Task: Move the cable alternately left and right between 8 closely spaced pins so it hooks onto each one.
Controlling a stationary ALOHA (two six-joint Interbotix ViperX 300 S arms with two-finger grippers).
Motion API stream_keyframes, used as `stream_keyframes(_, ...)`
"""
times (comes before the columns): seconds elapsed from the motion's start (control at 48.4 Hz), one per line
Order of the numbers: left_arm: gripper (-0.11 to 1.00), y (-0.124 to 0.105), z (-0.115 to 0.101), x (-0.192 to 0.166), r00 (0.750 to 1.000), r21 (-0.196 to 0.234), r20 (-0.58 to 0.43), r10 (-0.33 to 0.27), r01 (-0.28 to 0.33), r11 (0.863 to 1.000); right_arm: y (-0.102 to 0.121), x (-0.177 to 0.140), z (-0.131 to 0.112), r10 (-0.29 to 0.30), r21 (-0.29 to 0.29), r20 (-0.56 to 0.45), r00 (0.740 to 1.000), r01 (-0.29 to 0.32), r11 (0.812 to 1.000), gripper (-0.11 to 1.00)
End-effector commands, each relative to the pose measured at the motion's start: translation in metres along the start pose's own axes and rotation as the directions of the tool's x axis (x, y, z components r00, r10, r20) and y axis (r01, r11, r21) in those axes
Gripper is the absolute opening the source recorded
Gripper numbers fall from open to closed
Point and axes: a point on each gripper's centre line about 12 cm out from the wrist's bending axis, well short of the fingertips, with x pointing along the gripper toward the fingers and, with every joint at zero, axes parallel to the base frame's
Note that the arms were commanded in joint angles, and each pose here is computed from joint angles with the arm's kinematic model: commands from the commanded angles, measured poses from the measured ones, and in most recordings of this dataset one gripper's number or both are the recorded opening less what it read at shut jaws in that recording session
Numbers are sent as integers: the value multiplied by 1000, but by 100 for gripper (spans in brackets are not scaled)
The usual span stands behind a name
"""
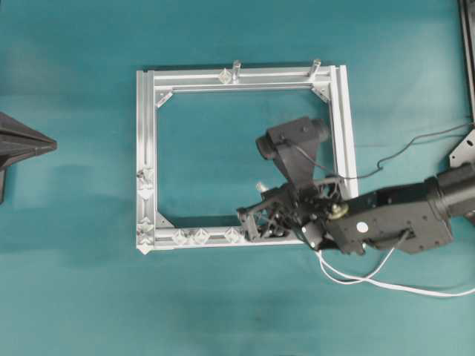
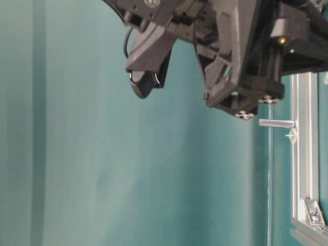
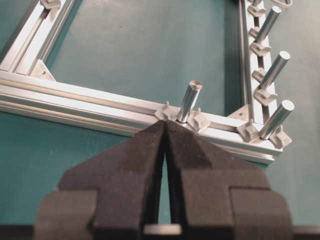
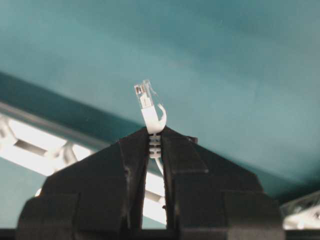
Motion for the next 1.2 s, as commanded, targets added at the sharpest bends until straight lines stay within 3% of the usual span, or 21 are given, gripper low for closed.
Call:
stream_keyframes(0.0,0,-1,4,0,1000,-5,7,-3,3,1000,10,-14,-6,45,14,-11,999,-45,999,9)
stream_keyframes(0.414,0,-1,4,0,1000,-6,7,-2,2,1000,19,-19,-30,65,-11,-31,997,-65,998,9)
stream_keyframes(1.179,0,-1,4,0,1000,-5,7,-3,3,1000,17,-22,-37,34,-17,-26,999,-34,999,9)
